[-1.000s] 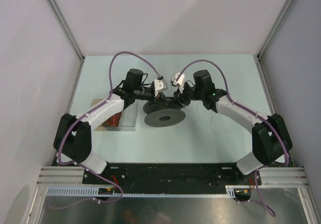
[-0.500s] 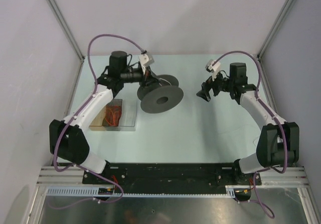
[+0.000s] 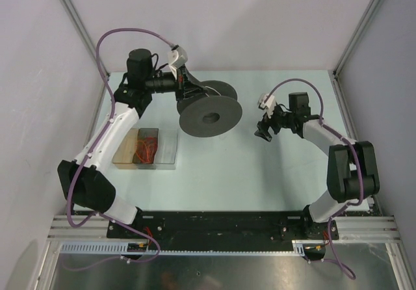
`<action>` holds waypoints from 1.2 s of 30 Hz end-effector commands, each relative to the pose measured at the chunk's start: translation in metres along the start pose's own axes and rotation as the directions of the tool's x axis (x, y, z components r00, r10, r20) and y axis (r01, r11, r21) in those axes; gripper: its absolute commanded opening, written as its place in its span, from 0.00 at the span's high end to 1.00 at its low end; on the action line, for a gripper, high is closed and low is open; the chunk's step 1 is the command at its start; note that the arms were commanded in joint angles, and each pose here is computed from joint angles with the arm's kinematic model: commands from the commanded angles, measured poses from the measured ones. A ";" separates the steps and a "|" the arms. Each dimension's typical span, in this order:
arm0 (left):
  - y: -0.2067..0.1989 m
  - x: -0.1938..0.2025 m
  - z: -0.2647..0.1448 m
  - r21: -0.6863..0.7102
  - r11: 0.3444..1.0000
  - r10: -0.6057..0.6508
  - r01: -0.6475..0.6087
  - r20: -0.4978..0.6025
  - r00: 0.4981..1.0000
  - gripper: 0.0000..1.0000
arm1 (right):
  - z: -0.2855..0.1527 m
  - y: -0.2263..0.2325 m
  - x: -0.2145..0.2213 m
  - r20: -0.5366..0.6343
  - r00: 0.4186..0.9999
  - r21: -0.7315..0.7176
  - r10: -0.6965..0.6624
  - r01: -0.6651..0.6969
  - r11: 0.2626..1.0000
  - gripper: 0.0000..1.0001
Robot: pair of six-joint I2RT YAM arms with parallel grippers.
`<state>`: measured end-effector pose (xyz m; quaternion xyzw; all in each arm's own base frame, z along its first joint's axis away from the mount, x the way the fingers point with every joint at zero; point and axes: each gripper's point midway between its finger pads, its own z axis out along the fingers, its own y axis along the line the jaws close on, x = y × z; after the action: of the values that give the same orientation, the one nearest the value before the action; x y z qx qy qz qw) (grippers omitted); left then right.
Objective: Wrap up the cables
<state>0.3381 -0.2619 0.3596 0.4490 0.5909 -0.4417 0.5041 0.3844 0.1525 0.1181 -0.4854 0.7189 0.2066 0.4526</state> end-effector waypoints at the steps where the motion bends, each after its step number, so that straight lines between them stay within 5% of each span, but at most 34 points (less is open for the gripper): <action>1: -0.028 -0.053 -0.014 0.044 0.993 0.109 -0.113 0.086 0.990 1.00 | 0.018 -0.013 0.015 -0.043 0.998 0.035 -0.047 0.048 0.998 0.08; 18: -0.028 -0.067 -0.015 0.010 0.993 0.120 -0.121 0.101 0.988 1.00 | 0.093 -0.043 0.046 -0.176 0.981 0.213 0.086 -0.047 0.976 0.28; 23: -0.008 -0.097 -0.016 -0.089 0.995 0.047 -0.035 0.139 0.989 1.00 | 0.093 -0.038 0.067 -0.231 0.966 0.193 0.113 -0.068 0.979 0.82; 25: 0.014 -0.110 -0.019 -0.194 0.980 -0.005 0.039 0.175 0.985 1.00 | 0.087 -0.034 0.073 -0.253 0.958 0.176 0.132 -0.089 0.980 0.96; 31: 0.101 -0.139 -0.053 -0.525 0.767 -0.148 0.369 0.414 0.898 1.00 | 0.056 -0.034 0.070 -0.272 0.949 0.156 0.157 -0.117 0.981 1.00; 36: 0.150 -0.143 -0.091 -0.600 0.533 -0.161 0.596 0.620 0.768 1.00 | 0.037 -0.027 0.070 -0.307 0.936 0.145 0.172 -0.132 0.981 1.00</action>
<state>0.4458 -0.2074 0.4588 0.1070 0.6908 -0.3671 0.6136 0.4307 0.1395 0.0251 -0.4211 0.8262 0.1143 0.3565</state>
